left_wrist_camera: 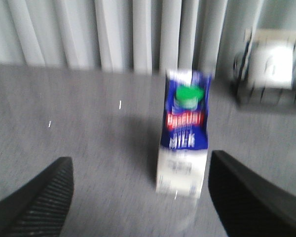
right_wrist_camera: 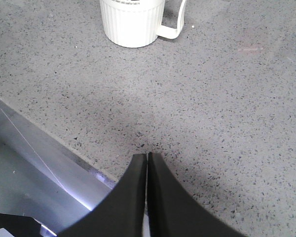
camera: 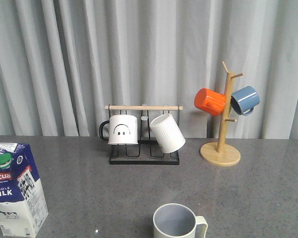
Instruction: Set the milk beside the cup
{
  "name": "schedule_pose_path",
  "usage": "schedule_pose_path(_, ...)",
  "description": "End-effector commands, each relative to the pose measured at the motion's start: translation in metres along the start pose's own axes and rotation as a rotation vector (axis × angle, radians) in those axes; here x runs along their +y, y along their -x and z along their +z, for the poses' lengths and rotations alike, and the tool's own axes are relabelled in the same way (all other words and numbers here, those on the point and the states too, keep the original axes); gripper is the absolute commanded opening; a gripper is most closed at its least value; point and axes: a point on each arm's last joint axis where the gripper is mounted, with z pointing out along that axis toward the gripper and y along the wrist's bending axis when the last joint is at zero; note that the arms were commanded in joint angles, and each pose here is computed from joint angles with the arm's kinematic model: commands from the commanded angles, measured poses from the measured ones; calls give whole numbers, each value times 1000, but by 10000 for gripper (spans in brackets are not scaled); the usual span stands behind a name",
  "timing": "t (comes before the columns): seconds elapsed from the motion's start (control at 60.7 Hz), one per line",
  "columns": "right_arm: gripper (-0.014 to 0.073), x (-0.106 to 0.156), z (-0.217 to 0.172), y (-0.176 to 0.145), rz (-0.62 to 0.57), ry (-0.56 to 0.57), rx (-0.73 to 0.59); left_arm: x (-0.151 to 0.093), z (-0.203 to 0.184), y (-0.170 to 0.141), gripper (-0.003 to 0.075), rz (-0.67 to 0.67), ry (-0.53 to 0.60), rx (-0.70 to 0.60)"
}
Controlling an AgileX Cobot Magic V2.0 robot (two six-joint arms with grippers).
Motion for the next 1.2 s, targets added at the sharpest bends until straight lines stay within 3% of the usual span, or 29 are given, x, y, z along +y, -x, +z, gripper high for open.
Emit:
schedule_pose_path(0.0,-5,-2,-4,13,-14,-18,-82,-6,-1,23,570,80,-62,34)
schedule_pose_path(0.165,-5,-2,-4,13,-13,-18,-86,-12,-5,39,570,86,-137,17)
schedule_pose_path(0.56,-5,-2,-4,13,-5,-15,-90,-21,2,42,570,6,-224,67)
schedule_pose_path(0.741,-5,-1,-4,13,1,-10,-86,-26,22,69,570,40,-256,217)
schedule_pose_path(0.955,-5,-1,-4,13,2,-9,-87,-31,49,116,570,62,-271,277)
schedule_pose_path(1.186,-5,-1,-4,13,2,-9,-85,-36,92,141,570,58,-281,392)
